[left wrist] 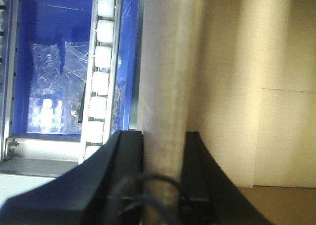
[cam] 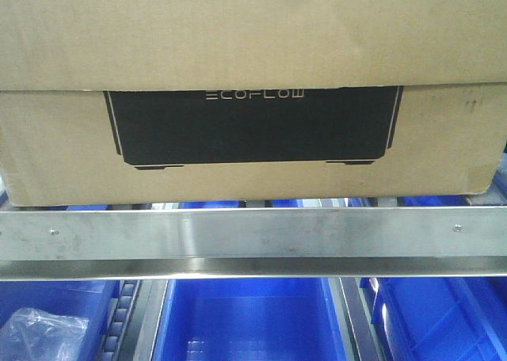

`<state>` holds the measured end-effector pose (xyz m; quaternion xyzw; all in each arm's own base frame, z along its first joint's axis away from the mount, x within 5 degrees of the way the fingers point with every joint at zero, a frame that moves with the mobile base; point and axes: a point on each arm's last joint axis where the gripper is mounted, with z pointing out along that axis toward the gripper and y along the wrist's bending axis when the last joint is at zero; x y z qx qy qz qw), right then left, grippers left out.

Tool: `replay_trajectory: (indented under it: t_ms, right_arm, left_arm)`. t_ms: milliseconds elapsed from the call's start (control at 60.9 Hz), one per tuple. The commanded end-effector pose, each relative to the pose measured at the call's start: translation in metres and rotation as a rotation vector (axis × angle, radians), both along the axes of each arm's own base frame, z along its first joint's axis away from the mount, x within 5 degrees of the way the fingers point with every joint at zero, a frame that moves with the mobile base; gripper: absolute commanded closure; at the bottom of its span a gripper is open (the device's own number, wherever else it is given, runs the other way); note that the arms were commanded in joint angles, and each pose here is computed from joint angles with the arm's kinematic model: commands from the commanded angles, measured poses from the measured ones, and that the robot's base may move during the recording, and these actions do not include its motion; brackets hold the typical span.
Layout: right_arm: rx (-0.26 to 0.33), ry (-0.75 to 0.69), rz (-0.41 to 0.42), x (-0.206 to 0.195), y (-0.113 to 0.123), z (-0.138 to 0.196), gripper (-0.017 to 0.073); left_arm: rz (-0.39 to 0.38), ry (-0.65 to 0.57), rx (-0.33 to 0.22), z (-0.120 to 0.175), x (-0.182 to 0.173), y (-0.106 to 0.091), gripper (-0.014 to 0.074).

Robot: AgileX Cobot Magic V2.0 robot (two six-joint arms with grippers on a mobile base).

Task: Grab box from left shelf to table start
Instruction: 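Close both grippers on the box's side walls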

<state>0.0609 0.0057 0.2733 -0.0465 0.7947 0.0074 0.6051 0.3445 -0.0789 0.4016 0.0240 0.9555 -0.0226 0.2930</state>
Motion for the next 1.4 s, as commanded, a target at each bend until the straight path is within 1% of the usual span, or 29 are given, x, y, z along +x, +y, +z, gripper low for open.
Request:
replay_trajectory:
  t_ms: [0,16,49,98,246,345,443,492,525,591,607,640,673,853,1001,1215,1379]
  right_arm:
    - [0.028,-0.076,0.015,0.008,0.002,0.033,0.0541]
    - [0.056,-0.074,0.021,0.009,0.003,0.035,0.0541]
    - [0.086,-0.072,0.028,0.010,0.004,0.040,0.0541]
    - [0.108,-0.060,0.036,0.013,0.006,0.046,0.0541]
    - [0.119,0.036,0.058,0.026,0.009,0.074,0.0541]
    - [0.125,0.116,0.051,0.044,0.009,0.093,0.0536]
    - [0.142,0.174,0.045,0.062,0.010,0.114,0.0495]
    - [0.137,0.198,0.051,0.072,0.011,0.125,0.0448]
    - [0.129,0.210,0.058,0.078,0.012,0.133,0.0394]
    - [0.126,0.223,0.070,0.090,0.014,0.145,0.0262]
    - [0.129,0.224,0.072,0.093,0.015,0.149,0.0216]
    - [0.136,0.235,0.070,0.101,0.015,0.153,0.0151]
    - [0.140,0.237,0.069,0.108,0.015,0.158,0.0115]
    - [0.176,0.261,0.056,0.148,0.018,0.178,0.0112]
    - [0.176,0.310,0.057,0.186,0.020,0.184,0.0112]
    - [0.172,0.386,0.058,0.236,0.023,0.179,0.0112]
    - [0.176,0.455,0.052,0.260,0.025,0.172,0.0112]
  left_arm:
    - [-0.003,-0.108,-0.060,0.027,-0.010,-0.001,0.0679]
    - [-0.003,-0.108,-0.060,0.027,-0.010,-0.001,0.0679]
    - [-0.003,-0.108,-0.060,0.027,-0.010,-0.001,0.0679]
    - [-0.003,-0.108,-0.060,0.027,-0.010,-0.001,0.0679]
    - [-0.003,-0.107,-0.062,0.027,-0.010,-0.001,0.0679]
    - [-0.003,-0.107,-0.062,0.027,-0.010,-0.001,0.0679]
    - [-0.003,-0.107,-0.062,0.027,-0.010,-0.001,0.0679]
    - [-0.003,-0.107,-0.062,0.027,-0.010,-0.001,0.0679]
    - [-0.003,-0.107,-0.062,0.027,-0.010,-0.001,0.0679]
    - [-0.003,-0.107,-0.062,0.027,-0.010,-0.001,0.0679]
    - [-0.003,-0.107,-0.062,0.027,-0.010,-0.001,0.0679]
    - [-0.003,-0.107,-0.062,0.027,-0.010,-0.001,0.0679]
    - [-0.003,-0.107,-0.062,0.027,-0.010,-0.001,0.0679]
    - [-0.003,-0.107,-0.062,0.027,-0.010,-0.001,0.0679]
    - [-0.003,-0.107,-0.062,0.027,-0.010,-0.001,0.0679]
    - [-0.003,-0.107,-0.062,0.027,-0.010,-0.001,0.0679]
    - [-0.003,-0.107,-0.062,0.027,-0.010,-0.001,0.0679]
